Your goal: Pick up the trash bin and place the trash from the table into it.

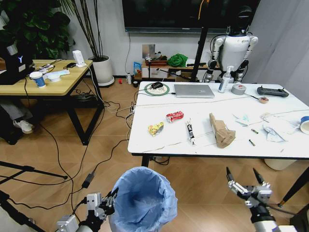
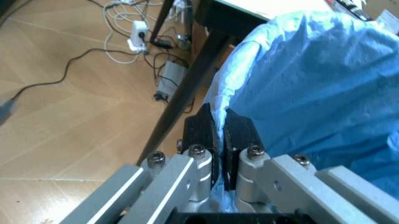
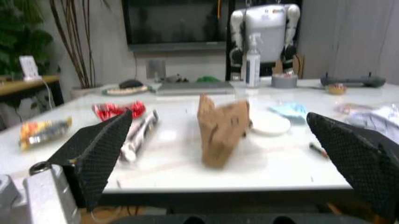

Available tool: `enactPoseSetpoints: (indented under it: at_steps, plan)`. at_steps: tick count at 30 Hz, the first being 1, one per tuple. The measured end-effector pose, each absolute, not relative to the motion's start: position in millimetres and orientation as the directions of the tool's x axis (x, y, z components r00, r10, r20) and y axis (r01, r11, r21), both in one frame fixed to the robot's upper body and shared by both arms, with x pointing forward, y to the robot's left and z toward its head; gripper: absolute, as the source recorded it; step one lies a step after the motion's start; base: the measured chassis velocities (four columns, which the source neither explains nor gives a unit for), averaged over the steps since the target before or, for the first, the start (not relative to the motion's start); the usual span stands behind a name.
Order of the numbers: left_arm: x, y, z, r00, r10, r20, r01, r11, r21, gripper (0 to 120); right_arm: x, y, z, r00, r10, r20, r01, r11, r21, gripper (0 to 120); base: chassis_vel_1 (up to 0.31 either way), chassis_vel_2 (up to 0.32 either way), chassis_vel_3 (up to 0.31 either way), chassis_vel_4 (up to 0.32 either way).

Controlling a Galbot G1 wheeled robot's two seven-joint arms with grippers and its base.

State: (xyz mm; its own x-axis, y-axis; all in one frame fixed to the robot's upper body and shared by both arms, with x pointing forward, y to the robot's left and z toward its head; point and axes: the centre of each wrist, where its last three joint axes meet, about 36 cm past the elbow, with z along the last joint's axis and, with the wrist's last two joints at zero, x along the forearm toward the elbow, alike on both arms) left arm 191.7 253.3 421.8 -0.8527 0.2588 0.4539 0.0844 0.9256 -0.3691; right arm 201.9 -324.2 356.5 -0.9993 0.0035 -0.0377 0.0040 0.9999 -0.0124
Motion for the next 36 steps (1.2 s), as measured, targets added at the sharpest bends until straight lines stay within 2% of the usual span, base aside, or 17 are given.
enactPoseSetpoints:
  at_steps: [6,18,21,27,36]
  plan:
    - [197,252,424,-0.843,0.286,0.455,0.111,0.922,-0.372,0,220,-314,410,-0.997,0.016,-0.08,0.013,0.999,0.04,100,0.0,0.0,0.0,0.0]
    - [181,261,438,-0.85,0.259,0.46,0.078,0.923,-0.376,0,299,-325,481,-0.992,-0.124,-0.009,-0.124,0.992,0.002,100,0.0,0.0,0.0,0.0]
    - [176,264,442,-0.859,0.235,0.456,0.057,0.928,-0.369,0,320,-325,498,-0.985,-0.157,0.071,-0.156,0.988,0.018,100,0.0,0.0,0.0,0.0]
    - [169,267,443,-0.861,0.199,0.467,0.023,0.934,-0.356,0,350,-314,488,-0.964,-0.184,0.19,-0.181,0.983,0.034,100,0.0,0.0,0.0,0.0]
    - [164,267,448,-0.868,0.179,0.464,0.004,0.936,-0.353,0,391,-291,456,-0.948,-0.207,0.243,-0.187,0.977,0.1,100,0.0,0.0,0.0,0.0]
